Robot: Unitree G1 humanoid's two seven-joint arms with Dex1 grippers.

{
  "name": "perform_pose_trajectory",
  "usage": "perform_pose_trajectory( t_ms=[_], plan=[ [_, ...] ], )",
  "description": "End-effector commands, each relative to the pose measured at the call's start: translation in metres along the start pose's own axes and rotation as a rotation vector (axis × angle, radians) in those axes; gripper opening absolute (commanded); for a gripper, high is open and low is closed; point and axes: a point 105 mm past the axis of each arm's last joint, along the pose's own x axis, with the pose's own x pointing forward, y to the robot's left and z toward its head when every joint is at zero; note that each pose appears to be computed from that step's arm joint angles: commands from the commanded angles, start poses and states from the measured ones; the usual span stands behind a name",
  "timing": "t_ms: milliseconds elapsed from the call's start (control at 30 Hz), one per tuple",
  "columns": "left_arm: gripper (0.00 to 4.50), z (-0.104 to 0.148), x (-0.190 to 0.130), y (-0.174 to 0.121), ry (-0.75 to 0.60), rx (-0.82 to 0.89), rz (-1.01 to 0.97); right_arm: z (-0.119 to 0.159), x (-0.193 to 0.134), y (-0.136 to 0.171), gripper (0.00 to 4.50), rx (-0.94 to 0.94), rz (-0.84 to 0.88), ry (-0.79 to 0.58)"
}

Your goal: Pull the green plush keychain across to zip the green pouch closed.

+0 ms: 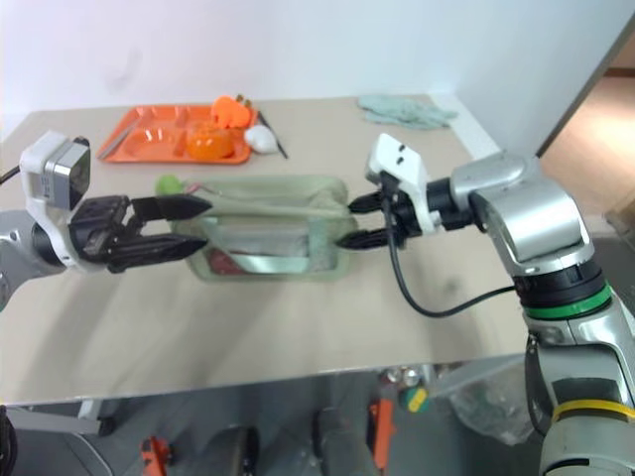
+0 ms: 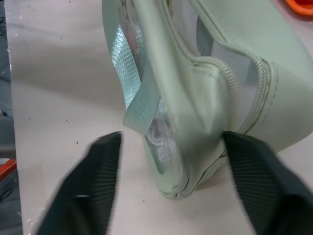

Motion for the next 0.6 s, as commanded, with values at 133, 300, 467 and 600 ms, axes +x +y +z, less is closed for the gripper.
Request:
perform_pose_trajectory(
  t_ms=[133, 300, 467, 600],
  plan=[
    [3.42, 0.006, -0.009, 0.002, -0.043, 0.035, 0.082, 0.014, -0.003, -0.005, 0.93, -0.039, -0.034, -0.048],
    [3.42, 0.028, -0.029, 0.028, -0.219, 0.062, 0.29, 0.013, -0.001, -0.002, 0.02, -0.04, -0.02, -0.055],
    [3.42, 0.047, -0.064, 0.048, -0.391, 0.05, 0.46, 0.012, 0.002, -0.002, 0.02, -0.037, -0.012, -0.049],
    [3.42, 0.044, -0.093, 0.057, -0.452, -0.018, 0.547, 0.008, 0.005, 0.001, 0.02, -0.035, 0.007, -0.028]
  ],
)
